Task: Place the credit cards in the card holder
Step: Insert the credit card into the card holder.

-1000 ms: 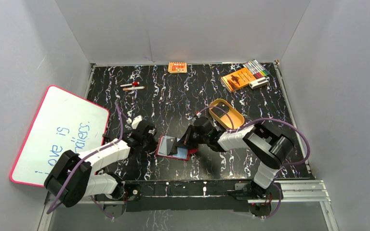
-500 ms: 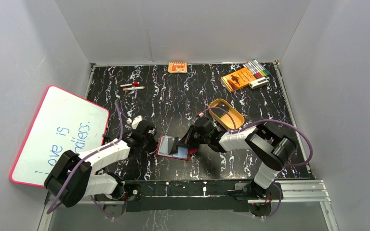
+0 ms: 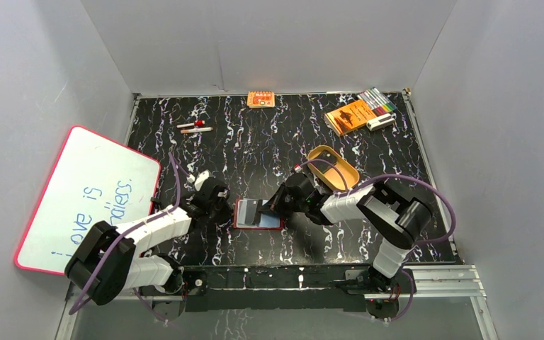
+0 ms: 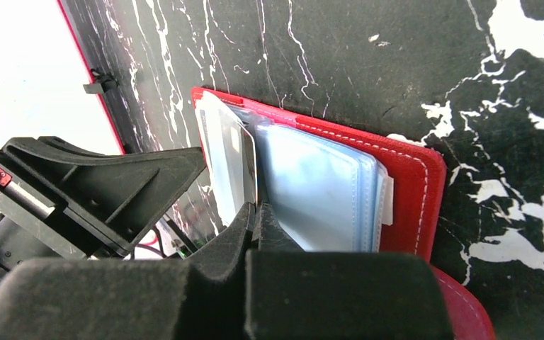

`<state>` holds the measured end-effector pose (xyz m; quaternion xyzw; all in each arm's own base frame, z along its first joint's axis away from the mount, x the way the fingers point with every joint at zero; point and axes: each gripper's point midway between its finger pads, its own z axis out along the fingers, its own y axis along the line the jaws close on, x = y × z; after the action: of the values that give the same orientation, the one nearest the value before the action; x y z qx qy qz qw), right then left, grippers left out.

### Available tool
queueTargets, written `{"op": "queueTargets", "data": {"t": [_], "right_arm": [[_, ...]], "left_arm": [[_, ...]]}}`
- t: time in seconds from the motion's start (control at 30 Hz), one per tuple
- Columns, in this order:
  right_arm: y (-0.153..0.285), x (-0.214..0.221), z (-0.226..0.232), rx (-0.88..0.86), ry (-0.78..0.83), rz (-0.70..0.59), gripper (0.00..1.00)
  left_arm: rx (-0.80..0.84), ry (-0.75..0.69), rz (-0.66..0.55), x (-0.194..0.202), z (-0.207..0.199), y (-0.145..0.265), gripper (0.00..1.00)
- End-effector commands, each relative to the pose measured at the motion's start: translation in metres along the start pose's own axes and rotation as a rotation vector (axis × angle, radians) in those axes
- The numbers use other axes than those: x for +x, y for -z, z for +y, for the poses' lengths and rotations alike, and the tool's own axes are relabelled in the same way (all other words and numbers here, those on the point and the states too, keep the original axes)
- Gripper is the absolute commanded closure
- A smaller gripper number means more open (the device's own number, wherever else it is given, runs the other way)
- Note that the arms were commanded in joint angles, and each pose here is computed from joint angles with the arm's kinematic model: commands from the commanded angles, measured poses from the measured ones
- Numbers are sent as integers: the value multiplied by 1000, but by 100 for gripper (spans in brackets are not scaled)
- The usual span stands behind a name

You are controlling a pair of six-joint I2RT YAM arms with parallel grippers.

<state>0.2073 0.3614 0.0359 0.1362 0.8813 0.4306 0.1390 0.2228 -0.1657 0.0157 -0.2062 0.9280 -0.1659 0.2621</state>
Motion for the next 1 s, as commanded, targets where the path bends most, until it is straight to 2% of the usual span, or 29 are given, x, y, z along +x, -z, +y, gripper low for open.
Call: {"op": "queueTargets", "data": {"t": [0.0,0.5,0.7,0.8,0.97], "right_arm": [[-9,2,-4,18,2,-14,100],[-17,13,11,-20,84,37,99],[-7,9,5,48,126,19,62],[0,3,-2,106,150,-10,51],[21,-8,1,148,216,-67,41]], "left_arm": [[-62,-15,103,28,25,-1,100],[-45,-15,107,29,22,-1,100],[-63,-18,84,24,25,2,100],[-69,-20,67,20,25,4,100],[-79,-28,35,11,23,9,100]]}}
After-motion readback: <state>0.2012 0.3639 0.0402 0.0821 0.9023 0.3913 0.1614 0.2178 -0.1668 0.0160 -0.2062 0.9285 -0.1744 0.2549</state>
